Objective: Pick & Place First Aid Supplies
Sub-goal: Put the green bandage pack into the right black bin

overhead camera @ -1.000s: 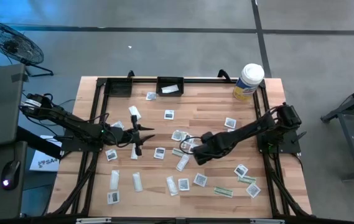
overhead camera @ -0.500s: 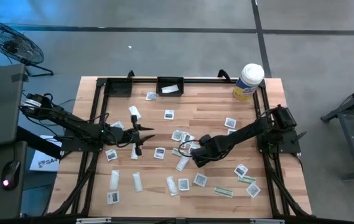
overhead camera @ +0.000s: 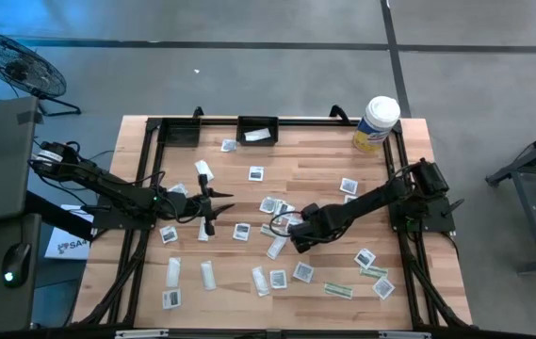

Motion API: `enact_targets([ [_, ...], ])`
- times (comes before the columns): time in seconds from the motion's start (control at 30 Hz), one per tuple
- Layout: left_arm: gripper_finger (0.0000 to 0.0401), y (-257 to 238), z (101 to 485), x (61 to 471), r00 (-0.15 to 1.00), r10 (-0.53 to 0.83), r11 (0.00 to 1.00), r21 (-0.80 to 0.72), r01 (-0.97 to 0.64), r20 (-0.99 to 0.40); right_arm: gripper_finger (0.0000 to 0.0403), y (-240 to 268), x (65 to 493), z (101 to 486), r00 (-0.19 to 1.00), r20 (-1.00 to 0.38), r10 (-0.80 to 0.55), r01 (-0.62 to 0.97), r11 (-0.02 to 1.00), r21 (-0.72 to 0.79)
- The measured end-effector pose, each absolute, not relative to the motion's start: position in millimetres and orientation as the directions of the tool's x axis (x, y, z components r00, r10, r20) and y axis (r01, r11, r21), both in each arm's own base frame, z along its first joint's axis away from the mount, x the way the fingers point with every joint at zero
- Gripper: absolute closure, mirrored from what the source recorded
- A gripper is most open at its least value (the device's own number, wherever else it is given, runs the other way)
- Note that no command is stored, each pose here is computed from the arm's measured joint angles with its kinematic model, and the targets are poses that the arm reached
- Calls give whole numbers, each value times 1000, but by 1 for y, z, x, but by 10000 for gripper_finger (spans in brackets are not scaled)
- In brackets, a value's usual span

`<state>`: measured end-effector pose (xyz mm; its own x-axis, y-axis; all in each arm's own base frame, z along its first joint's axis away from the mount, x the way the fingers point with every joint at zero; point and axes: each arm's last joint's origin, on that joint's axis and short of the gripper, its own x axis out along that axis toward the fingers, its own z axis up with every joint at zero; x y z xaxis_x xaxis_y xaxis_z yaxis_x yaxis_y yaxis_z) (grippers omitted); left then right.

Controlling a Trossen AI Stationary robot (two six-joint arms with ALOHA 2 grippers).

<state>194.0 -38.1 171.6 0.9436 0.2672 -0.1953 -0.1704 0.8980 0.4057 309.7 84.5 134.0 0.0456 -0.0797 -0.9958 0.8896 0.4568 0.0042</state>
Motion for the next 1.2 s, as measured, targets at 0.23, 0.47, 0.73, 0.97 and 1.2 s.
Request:
enact_targets([
  [0.23,280,-38,173,194,947,265,903,392,-177,-181,394,85,309,139,57,-997,-55,897,441,27],
  [0.47,280,-41,178,196,975,172,934,339,-115,-142,399,87,316,166,130,-989,-63,882,463,87],
  [0.73,280,-41,179,196,978,162,936,335,-109,-135,400,89,329,197,196,-975,-100,877,463,129],
  [0.97,280,-41,179,196,977,168,935,336,-114,-135,399,68,352,234,314,-928,-199,882,423,208],
  [1.2,280,-41,178,196,976,170,934,337,-115,-138,401,8,386,260,536,-754,-380,820,445,359],
])
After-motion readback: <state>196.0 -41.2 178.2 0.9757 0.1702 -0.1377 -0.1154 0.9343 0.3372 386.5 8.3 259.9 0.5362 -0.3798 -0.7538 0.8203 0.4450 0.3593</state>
